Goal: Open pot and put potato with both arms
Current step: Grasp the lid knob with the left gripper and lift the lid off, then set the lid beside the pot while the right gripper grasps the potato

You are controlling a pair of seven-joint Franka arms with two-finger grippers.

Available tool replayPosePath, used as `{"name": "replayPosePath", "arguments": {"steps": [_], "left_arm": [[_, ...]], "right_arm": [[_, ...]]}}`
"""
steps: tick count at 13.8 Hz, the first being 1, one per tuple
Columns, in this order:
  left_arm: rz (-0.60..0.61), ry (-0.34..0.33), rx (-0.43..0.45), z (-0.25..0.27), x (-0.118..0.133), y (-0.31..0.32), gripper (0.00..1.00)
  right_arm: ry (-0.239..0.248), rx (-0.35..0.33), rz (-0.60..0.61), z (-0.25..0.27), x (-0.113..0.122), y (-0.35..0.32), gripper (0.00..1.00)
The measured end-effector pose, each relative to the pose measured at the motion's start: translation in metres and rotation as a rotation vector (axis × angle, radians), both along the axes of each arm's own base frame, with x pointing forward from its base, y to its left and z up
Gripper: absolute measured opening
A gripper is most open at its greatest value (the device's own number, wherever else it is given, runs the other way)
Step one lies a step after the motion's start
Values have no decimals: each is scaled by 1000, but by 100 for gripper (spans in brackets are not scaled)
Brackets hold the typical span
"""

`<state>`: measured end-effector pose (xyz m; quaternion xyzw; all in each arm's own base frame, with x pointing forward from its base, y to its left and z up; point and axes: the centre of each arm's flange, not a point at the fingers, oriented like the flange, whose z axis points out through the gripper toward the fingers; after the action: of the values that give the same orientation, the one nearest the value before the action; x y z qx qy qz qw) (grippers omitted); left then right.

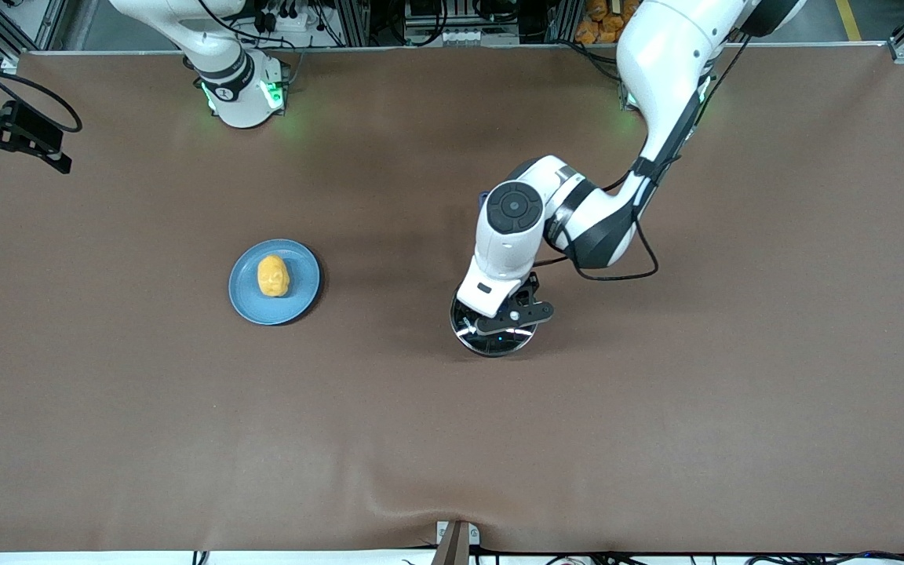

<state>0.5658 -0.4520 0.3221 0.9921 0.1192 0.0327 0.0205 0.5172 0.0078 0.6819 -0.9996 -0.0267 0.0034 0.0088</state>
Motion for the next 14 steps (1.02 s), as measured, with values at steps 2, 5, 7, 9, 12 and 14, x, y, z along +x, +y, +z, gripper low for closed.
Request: {"name": "replayPosePath", "arguments": {"steps": [2, 5, 7, 9, 12, 14], "left_arm": [[20, -25, -4, 39, 5, 11, 66], [70, -51, 1, 89, 19, 48, 66], [76, -47, 20, 107, 29, 85, 66], [52, -33, 20, 117, 33, 124, 66], [-9, -18, 10, 140, 31, 204, 66], [-49, -12, 32, 149, 24, 262, 66]], "right_arm": [[0, 0, -2, 0, 0, -1, 100], [13, 0, 5, -7, 4, 3, 100], [43, -1, 10, -23, 15, 5, 100], [100, -2, 9, -55, 33, 6, 100], [195, -4, 9, -119, 65, 6, 100], [221, -4, 8, -150, 81, 6, 100]]}}
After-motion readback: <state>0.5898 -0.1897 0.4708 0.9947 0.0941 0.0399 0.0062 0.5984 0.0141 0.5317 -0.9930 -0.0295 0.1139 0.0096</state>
